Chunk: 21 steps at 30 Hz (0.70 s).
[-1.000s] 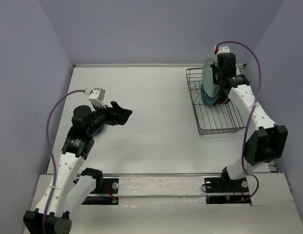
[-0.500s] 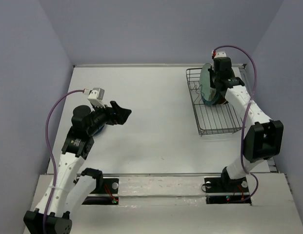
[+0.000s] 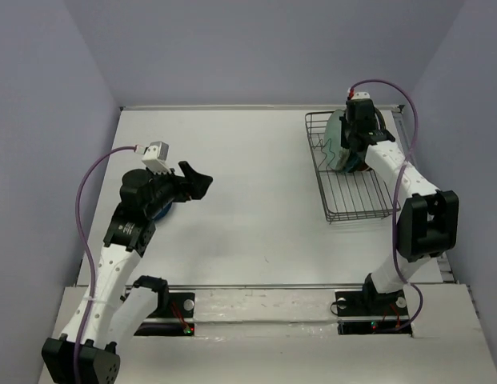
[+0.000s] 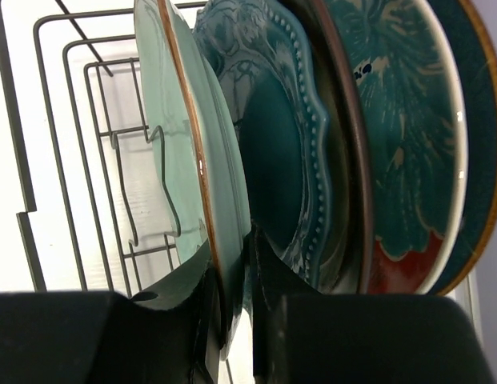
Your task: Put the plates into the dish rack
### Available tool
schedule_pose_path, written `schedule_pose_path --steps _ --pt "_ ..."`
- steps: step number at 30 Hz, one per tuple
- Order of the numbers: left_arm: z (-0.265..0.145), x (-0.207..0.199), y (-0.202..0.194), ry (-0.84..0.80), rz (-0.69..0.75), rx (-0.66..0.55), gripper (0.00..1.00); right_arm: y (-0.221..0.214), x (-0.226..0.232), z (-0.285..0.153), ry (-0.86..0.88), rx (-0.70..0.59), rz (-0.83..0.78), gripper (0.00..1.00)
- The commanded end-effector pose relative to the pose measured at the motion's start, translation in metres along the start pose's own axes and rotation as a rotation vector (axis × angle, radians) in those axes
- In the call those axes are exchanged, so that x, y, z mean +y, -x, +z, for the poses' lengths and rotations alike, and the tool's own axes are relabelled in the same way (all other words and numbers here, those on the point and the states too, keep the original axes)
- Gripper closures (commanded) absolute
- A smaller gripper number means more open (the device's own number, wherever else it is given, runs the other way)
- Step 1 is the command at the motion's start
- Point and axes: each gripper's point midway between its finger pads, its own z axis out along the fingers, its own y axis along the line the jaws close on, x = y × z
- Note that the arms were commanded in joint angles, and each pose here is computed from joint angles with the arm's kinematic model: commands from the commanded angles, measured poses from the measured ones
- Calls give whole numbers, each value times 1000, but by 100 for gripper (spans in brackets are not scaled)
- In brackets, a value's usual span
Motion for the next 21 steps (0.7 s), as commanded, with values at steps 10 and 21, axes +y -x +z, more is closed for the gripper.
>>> schedule_pose_path --steps 10,21 --pt "24 54 -18 217 -260 -15 1 50 12 -16 81 -182 161 40" --pt "-3 132 52 677 -142 -191 1 99 48 -111 327 -340 214 8"
